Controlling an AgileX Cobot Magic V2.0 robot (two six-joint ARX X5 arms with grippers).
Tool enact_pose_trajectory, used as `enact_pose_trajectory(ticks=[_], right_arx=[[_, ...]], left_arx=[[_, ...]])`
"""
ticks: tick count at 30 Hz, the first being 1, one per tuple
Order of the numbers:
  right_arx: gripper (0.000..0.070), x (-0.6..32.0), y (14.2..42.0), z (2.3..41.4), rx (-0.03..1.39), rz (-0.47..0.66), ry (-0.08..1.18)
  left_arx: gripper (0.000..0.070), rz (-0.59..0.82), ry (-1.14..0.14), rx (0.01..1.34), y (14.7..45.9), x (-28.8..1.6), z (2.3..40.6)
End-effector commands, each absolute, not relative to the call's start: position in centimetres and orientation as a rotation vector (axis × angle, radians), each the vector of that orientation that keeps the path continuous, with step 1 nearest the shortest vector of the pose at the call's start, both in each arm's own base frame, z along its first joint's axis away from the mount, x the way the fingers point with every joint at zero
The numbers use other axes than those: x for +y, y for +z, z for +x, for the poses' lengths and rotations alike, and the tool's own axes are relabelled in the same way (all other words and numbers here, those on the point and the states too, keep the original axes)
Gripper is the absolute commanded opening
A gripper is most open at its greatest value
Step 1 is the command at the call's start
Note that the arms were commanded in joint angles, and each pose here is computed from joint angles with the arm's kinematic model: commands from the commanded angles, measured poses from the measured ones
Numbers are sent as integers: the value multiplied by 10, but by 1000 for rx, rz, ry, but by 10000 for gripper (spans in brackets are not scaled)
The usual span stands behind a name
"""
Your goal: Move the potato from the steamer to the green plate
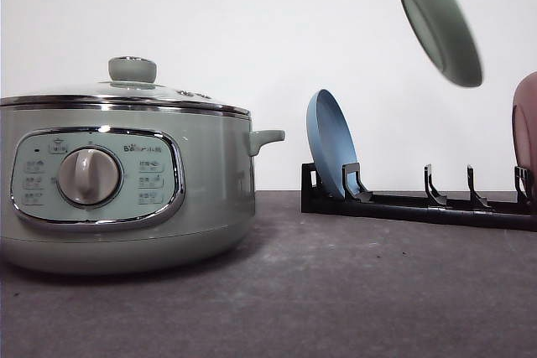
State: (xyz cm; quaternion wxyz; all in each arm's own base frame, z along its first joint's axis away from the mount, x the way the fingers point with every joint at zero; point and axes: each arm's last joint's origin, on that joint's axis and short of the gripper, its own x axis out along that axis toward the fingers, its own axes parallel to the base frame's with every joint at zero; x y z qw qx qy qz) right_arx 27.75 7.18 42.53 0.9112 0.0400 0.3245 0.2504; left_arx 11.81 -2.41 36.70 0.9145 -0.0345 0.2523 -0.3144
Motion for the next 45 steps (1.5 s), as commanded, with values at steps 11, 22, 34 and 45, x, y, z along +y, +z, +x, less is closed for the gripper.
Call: enact_pose_trajectory(ticks=[11, 22, 34, 45], right_arx=[[6, 132, 420, 207, 871, -349, 565], [6, 182, 366, 171, 1009, -565, 637], [6, 204, 257, 149, 1123, -693, 619], [6, 219, 206, 144, 1142, -769, 612]], left_arx=[[554, -51, -655, 488, 374, -24, 118], [554, -51, -656, 488, 374, -24, 118], [554, -51, -655, 488, 374, -24, 118], [554, -52, -656, 488, 374, -24, 118]])
